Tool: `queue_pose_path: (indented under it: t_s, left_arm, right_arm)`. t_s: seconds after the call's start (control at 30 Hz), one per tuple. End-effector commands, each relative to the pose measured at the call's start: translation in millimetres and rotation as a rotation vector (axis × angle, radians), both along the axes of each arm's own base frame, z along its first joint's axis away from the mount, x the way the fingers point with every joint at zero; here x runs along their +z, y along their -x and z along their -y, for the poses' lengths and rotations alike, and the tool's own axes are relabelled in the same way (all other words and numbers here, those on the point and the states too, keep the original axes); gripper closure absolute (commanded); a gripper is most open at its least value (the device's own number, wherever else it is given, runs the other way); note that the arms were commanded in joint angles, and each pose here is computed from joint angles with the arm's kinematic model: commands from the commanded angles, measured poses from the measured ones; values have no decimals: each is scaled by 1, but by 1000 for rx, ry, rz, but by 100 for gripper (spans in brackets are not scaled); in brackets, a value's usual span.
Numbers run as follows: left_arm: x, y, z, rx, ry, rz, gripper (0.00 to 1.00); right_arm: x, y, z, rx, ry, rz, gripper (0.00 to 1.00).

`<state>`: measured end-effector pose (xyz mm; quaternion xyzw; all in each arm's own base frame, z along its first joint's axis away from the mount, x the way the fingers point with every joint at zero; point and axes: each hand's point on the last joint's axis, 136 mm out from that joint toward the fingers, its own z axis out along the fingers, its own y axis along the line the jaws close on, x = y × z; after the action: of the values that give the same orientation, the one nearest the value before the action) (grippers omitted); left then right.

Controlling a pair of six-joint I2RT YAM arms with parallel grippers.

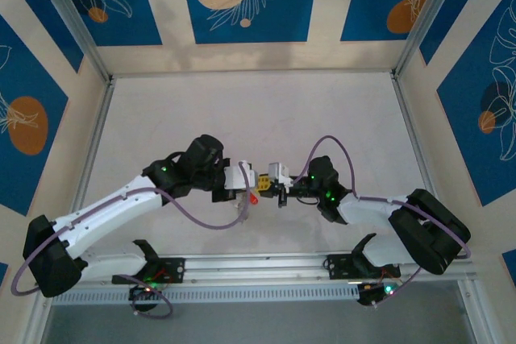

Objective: Put the keys on the keyring

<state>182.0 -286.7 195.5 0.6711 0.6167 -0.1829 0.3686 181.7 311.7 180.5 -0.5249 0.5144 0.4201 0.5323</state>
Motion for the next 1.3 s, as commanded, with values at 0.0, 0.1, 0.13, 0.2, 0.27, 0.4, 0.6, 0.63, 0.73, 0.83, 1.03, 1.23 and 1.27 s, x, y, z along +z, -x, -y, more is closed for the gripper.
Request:
queue_pose_path:
  t_s: [0.0,0.1,0.13,0.2,0.27,0.4,0.6,0.63,0.73,0.83,1.03,1.23,1.27]
  left_arm:
    - [12,-2,4,-10,38,35,100]
    - [15,-4,-2,-5,-15,41,100]
    - [15,-4,-3,-5,-34,37,100]
    - [15,-3,-5,-16,-79,25,100]
    - [12,-4,-7,-17,-128,24,100]
    - [4,-7,-9,-16,-207,28,100]
    - [3,-1,-3,-50,-245,-9,100]
    - [2,0,-3,-51,-249,-12,100]
    - [10,2,1,-57,-211,-7,100]
    - [20,3,3,-52,-151,20,99]
    - [17,7,-3,-54,-125,33,89]
    - [1,6,-4,-52,-100,26,83]
    - [0,5,-4,-49,-94,20,83]
  right_arm:
    - [27,3,-2,9,-69,102,96]
    - [21,-2,-1,-16,-29,92,78]
    - [21,-3,-1,-24,-17,90,77]
    - [19,-5,-1,-36,3,90,76]
    - [18,-7,-1,-44,11,91,76]
    - [18,-10,-3,-51,16,81,76]
    - [17,-11,-10,-48,14,64,77]
    - [17,-10,-11,-46,16,62,79]
    - [15,-10,-13,-43,19,55,82]
    - [12,-11,-12,-49,23,46,87]
    - [17,-9,-8,-57,-12,41,100]
    - [30,-5,1,-56,-79,61,100]
    - [32,-5,3,-60,-86,67,100]
